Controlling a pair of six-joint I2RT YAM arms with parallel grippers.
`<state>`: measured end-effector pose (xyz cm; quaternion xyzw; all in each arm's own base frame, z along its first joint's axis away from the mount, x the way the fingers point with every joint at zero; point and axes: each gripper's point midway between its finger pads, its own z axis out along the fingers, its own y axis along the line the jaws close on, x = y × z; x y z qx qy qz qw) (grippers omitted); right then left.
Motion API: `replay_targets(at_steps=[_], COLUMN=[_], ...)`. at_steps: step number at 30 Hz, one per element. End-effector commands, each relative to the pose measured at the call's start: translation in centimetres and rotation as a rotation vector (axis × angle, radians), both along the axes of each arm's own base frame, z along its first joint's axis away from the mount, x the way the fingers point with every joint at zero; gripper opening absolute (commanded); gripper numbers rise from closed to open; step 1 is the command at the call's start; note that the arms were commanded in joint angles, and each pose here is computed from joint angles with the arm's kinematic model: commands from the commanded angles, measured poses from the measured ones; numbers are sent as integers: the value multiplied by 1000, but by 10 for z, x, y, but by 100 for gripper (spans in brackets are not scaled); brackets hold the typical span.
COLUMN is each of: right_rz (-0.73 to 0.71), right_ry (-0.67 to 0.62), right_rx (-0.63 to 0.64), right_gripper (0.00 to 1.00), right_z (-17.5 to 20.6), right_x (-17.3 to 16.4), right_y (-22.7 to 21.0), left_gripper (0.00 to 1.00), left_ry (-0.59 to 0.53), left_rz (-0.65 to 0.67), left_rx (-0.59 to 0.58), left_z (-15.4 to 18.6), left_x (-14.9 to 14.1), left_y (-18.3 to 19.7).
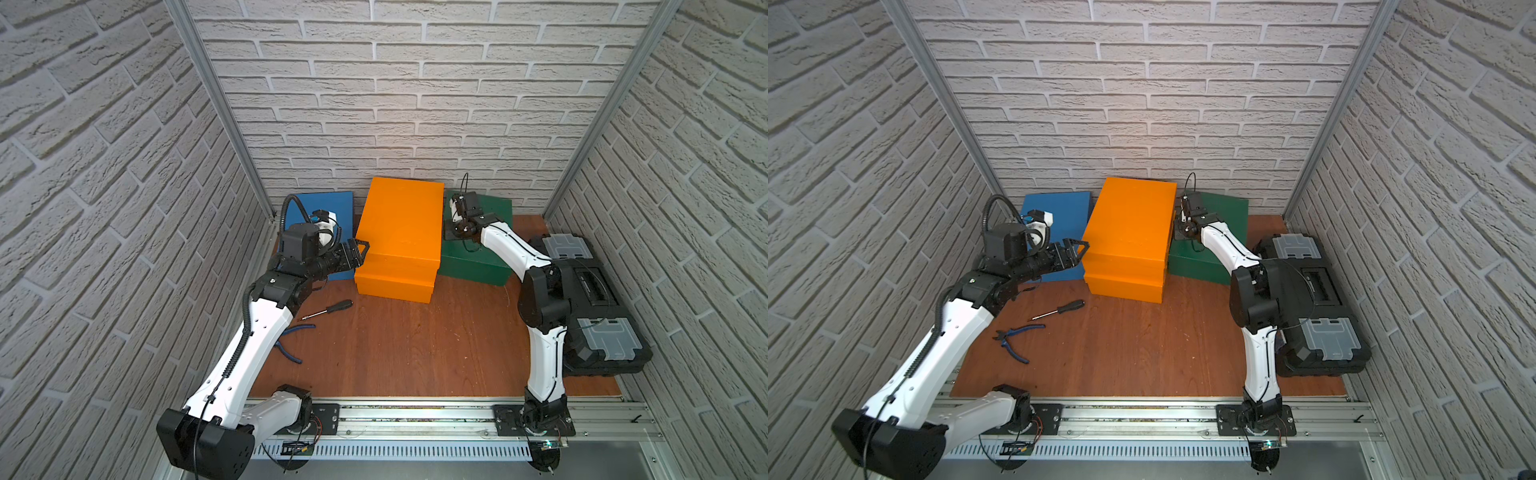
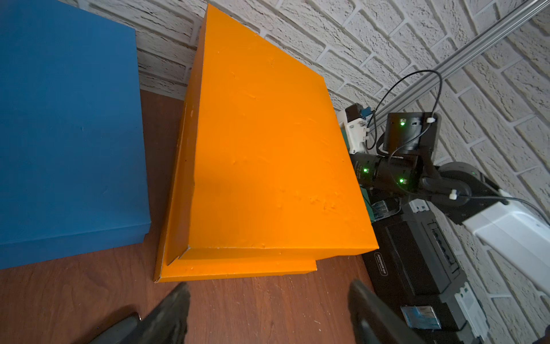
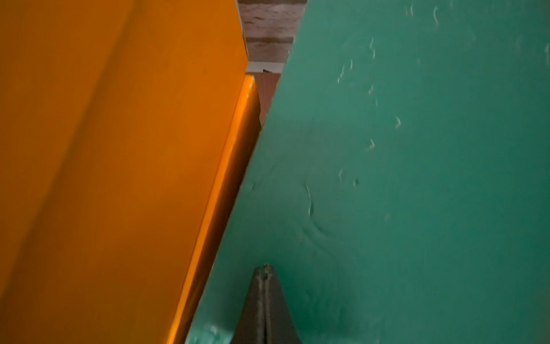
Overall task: Stack the shoeboxes
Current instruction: Move the shoebox to the center of the board.
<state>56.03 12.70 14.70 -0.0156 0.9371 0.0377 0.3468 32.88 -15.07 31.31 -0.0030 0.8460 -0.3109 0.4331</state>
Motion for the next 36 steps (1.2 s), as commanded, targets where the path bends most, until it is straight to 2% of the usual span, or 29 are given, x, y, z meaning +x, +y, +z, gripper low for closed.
replay_targets(at_steps=[1,7,15,24,30,36], right_rz=[-15,-117,-129,-241,-243,-216], right_ry=[-103,-45,49,153,208,239], right_rx=[-31,-95,-64,-81,-70,-37], right_gripper=[3,3,3,3,3,3], right_z=[29,2,-40,-70,-83,-81], right_x=[17,7,-24,-93,-141,-182], right_y=[-4,-25,-26,-49,-50,-40], left_gripper=[83,83,83,83,83,84], left_ry=[-76,-64,-58,-37,-47,-52], left_rz=[17,23,29,34,35,39], left_rx=[4,2,13,5,-8,-28], left_z=[18,17,18,12,16,19], left_x=[8,7,2,-5,-14,-23], left_y=[4,5,12,16,19,20])
